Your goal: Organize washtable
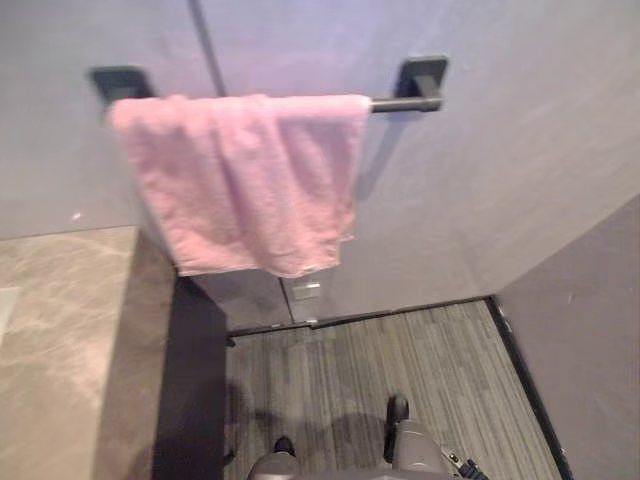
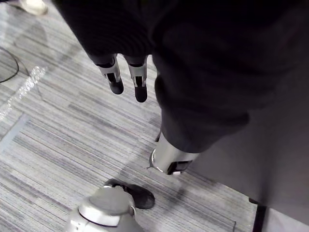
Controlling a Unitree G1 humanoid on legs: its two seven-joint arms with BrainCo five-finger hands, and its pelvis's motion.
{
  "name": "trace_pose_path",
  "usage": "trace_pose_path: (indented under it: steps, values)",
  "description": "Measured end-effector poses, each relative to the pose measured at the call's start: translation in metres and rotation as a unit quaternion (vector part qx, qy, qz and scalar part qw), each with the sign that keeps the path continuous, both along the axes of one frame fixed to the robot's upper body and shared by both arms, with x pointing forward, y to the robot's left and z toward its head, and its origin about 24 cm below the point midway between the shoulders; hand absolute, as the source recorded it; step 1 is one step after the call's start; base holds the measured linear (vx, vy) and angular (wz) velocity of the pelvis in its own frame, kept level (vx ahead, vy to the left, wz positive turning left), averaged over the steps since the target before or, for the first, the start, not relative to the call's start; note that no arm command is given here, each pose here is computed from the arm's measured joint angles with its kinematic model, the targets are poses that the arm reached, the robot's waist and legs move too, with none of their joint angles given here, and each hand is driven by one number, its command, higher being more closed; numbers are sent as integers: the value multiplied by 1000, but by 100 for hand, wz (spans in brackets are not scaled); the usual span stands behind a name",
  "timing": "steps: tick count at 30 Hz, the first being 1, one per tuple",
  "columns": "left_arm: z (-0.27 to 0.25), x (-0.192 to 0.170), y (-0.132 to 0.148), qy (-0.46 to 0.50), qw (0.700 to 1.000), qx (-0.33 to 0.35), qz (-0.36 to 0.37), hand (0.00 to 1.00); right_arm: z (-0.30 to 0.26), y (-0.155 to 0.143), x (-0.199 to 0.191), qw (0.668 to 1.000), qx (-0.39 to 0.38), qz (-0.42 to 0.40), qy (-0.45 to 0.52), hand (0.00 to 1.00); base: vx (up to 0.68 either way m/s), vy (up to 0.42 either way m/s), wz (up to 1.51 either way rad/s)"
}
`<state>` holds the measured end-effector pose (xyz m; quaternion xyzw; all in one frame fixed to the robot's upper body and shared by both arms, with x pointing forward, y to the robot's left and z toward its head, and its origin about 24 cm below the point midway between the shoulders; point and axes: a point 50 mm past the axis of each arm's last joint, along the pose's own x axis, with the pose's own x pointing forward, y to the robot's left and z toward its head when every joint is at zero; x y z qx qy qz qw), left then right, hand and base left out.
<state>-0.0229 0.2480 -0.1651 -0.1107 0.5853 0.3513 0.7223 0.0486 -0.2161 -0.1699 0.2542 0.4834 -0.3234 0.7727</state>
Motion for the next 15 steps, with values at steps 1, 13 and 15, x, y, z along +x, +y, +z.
trace_pose_path:
  steps: [1,13,15]
  values:
    - [0,2,-1,-9,1000,-4,-7,0,-1,-1,-8,1000,0,-4,12,0,189,-282,7]
    - [-1,89,-48,-185,980,-61,31,0,10,-37,7,998,-57,35,-5,0,251,-224,17]
    - [-1,89,-45,-188,980,-59,39,0,11,-38,10,998,-58,35,-7,0,82,70,59]
